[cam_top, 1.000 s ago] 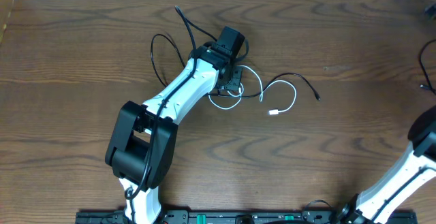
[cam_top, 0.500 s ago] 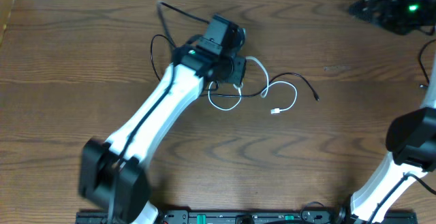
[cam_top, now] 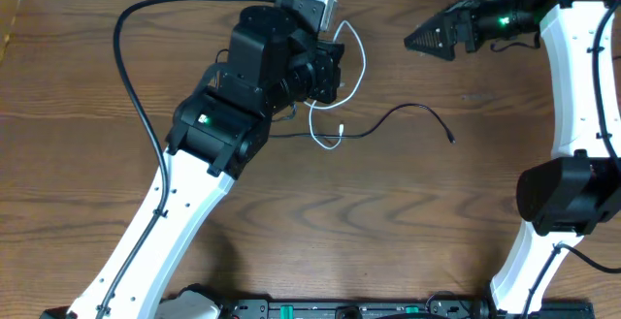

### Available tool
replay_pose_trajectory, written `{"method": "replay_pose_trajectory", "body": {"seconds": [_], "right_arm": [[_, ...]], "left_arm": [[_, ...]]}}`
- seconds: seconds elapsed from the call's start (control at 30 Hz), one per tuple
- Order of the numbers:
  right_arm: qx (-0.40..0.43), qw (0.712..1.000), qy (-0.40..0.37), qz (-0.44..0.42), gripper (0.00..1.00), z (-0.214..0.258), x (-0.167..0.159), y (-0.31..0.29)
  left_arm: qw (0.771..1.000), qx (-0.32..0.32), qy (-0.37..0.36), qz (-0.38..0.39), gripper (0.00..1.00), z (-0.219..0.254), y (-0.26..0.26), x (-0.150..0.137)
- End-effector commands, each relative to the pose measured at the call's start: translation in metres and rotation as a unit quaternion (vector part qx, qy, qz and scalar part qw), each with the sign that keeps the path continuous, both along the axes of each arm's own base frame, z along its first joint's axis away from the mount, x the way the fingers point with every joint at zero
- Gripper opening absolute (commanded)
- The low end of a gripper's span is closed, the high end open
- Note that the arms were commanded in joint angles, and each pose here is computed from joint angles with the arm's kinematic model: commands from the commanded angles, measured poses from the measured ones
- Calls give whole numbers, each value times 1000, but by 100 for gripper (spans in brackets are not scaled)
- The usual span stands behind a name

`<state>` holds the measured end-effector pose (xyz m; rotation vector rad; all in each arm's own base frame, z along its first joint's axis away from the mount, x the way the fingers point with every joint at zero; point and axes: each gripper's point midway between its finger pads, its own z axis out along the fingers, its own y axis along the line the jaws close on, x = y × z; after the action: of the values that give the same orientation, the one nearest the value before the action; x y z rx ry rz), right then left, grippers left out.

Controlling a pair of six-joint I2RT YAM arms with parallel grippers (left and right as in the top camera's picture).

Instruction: Untangle cables

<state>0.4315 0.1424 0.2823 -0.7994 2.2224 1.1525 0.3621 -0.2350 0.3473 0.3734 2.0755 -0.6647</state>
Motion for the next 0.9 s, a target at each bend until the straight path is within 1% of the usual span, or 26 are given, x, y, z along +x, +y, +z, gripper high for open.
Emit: {"method": "replay_pose_trajectory", "body": {"seconds": [0.0,0.1,0.23,0.33,0.37,0.53,0.63,0.73,0.77,0.87], "right_arm": [[85,989,-85,86,99,32,-19,24],[90,982,-121,117,99,39,-29,32],[88,975,-154,135,99,51,-38,41],[86,968,-186,142,98,66,-44,44],[88,963,-209,145,98,79,-48,46],[106,951,-251,143,94,115,-61,48],[108,948,-262,142,88,128,-69,50],[109,947,-264,149,80,132,-75,55],[110,947,-261,151,79,132,-76,57],[104,951,-249,153,80,127,-78,62]], "left_arm": [[998,-46,-33,-25,8,34,-7,-7],[993,-81,-56,-58,8,54,-18,-12],[984,-135,-73,-90,8,79,-30,-18],[977,-164,-79,-108,7,92,-36,-23],[974,-177,-79,-117,7,98,-38,-26],[965,-209,-76,-139,7,110,-44,-33],[962,-217,-78,-146,7,115,-45,-35],[961,-222,-74,-144,7,116,-45,-35],[961,-223,-74,-144,8,116,-45,-35],[960,-226,-78,-144,8,118,-45,-35]]}}
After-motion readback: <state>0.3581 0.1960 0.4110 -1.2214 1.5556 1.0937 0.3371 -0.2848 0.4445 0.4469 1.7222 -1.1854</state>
